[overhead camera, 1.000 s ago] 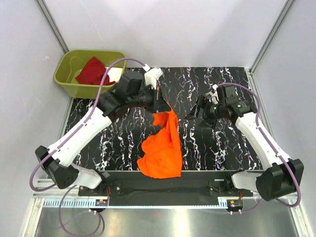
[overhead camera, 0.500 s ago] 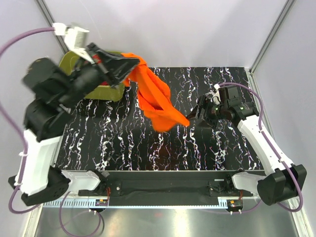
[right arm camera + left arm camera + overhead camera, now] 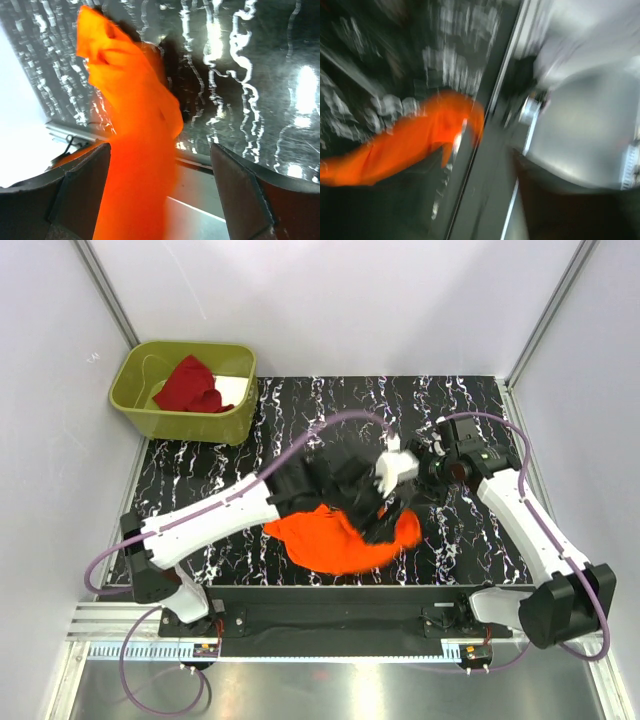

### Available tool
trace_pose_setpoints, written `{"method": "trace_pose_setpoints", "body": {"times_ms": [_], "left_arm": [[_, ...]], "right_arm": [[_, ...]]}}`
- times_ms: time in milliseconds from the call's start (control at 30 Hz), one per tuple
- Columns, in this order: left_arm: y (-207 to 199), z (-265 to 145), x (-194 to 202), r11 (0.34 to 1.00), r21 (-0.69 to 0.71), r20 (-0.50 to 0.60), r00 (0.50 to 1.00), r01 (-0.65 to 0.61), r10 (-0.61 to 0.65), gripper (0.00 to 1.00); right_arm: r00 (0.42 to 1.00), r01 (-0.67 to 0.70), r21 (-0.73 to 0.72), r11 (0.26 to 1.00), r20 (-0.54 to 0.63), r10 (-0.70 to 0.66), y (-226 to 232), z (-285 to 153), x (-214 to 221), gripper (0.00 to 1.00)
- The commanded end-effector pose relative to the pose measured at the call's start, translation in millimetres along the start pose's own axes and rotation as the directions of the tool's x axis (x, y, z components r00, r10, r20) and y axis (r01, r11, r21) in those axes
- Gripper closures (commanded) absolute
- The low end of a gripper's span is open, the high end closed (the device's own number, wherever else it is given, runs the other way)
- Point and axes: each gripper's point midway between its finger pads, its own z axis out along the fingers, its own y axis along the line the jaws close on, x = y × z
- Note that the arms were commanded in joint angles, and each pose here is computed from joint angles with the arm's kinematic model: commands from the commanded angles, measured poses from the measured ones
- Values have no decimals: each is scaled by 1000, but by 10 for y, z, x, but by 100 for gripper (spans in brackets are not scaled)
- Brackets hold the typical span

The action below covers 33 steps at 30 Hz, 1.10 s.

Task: Fold and stack the t-shirts
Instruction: Move the tshirt to the center of the board, then flatten the tshirt out

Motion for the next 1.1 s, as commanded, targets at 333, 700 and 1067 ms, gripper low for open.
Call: {"method": "trace_pose_setpoints", "body": {"times_ms": [333,700,1067], "left_arm": [[832,-754,474,954,-267,99,988,140,-118,35],[1286,521,1347,912,-255,-268,882,322,-387,62],[1288,937,1716,864,-409,-321,840,293,-437,52]], "right_arm": [[996,-10,80,997,-83,17,-143,233,2,13],[964,-122,255,959,-202,176,-661,600,381,34],[950,-183,254,950,-203,238,-815,628,687,35]]}}
